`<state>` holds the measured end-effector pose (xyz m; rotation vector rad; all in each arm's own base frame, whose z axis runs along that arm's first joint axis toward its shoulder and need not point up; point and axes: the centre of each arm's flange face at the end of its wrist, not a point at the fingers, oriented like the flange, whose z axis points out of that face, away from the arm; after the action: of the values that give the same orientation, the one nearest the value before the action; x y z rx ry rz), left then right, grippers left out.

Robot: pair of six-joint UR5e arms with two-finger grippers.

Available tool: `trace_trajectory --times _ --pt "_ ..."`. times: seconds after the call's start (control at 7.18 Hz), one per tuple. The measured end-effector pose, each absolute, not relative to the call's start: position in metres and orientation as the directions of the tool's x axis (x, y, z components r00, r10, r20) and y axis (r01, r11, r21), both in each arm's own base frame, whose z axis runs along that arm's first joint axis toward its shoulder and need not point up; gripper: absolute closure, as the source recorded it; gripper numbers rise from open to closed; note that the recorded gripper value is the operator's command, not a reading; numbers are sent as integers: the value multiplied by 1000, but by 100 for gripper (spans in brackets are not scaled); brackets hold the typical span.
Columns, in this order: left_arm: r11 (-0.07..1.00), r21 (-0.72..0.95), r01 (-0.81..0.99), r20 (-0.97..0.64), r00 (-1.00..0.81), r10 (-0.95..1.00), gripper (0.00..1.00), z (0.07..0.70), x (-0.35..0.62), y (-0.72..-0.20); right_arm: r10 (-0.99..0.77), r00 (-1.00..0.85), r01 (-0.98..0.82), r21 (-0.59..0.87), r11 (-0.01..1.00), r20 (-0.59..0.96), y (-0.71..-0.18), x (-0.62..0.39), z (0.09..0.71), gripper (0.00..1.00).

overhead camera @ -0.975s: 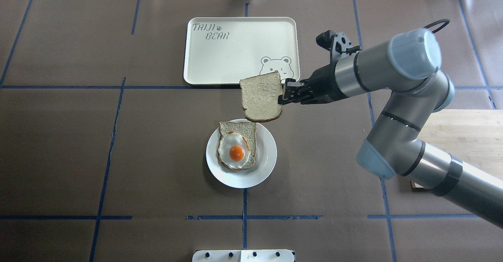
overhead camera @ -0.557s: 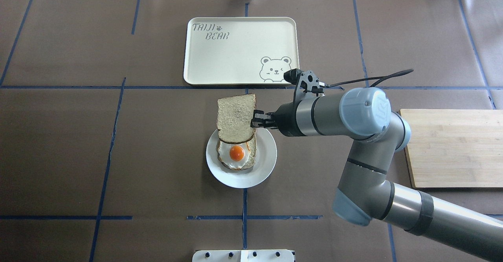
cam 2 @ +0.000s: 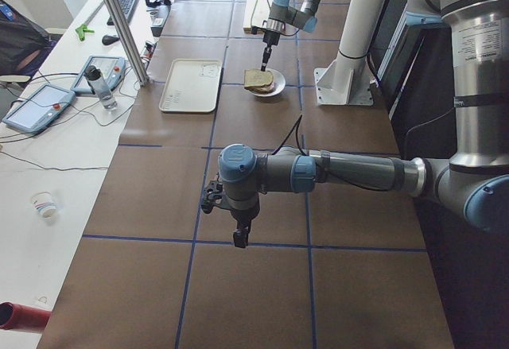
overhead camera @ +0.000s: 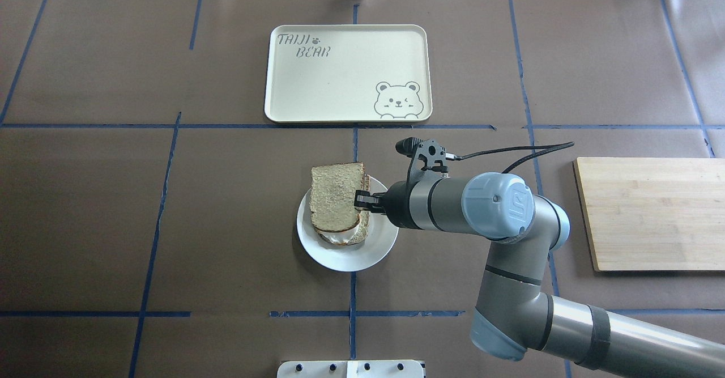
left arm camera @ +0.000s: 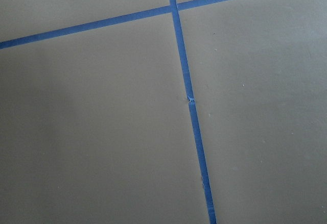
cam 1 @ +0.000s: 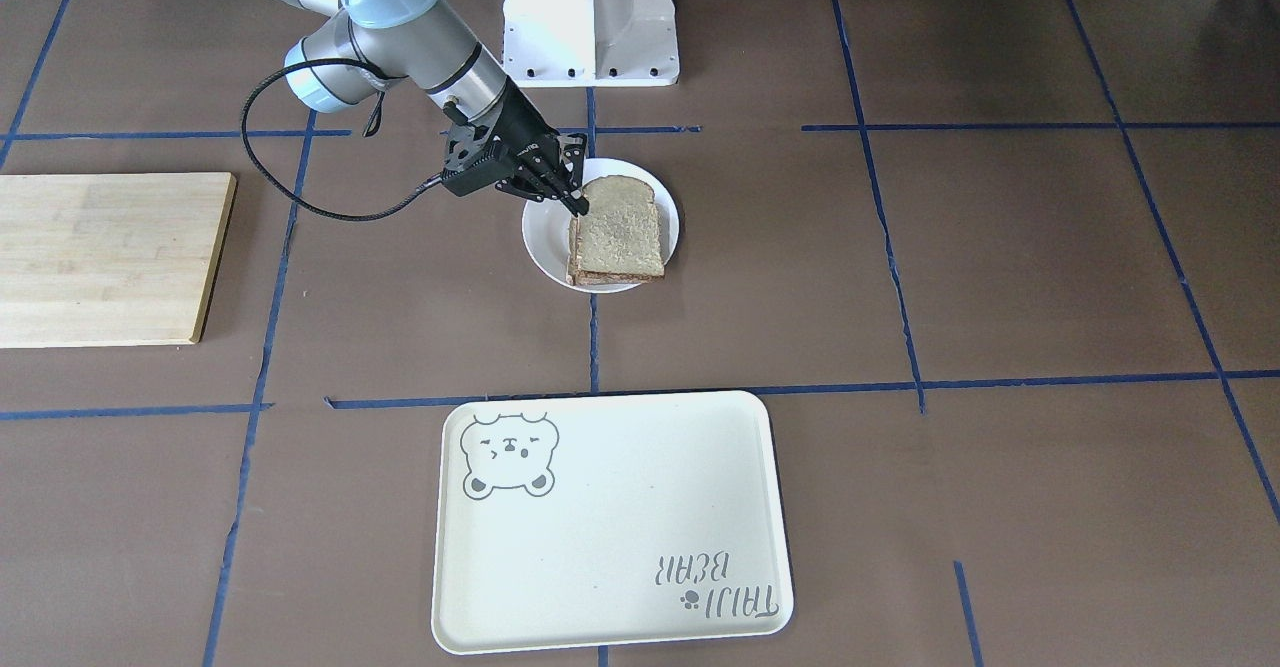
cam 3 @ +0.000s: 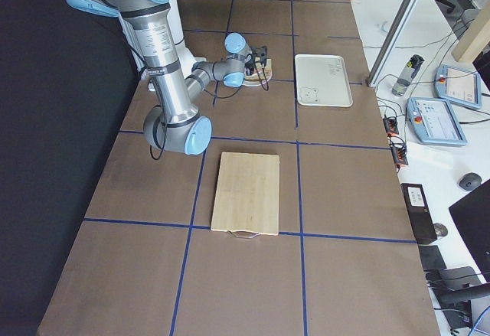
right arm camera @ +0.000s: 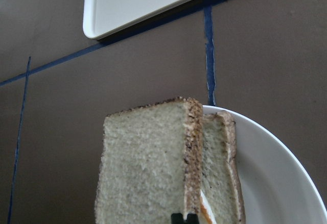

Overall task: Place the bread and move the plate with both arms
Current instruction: 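Lower the bread onto the egg toast and open the right gripper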

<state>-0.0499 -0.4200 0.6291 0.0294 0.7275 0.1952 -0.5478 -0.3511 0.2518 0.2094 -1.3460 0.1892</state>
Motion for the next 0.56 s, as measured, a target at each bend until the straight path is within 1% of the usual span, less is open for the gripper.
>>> trace_trajectory --times 0.42,0.56 --pt "982 93 -167 -658 730 187 0 630 -50 -420 19 228 -254 40 966 974 -343 -553 261 100" --pt "981 93 -168 -658 729 187 0 630 -50 -420 20 231 -257 41 966 973 -341 -554 263 97"
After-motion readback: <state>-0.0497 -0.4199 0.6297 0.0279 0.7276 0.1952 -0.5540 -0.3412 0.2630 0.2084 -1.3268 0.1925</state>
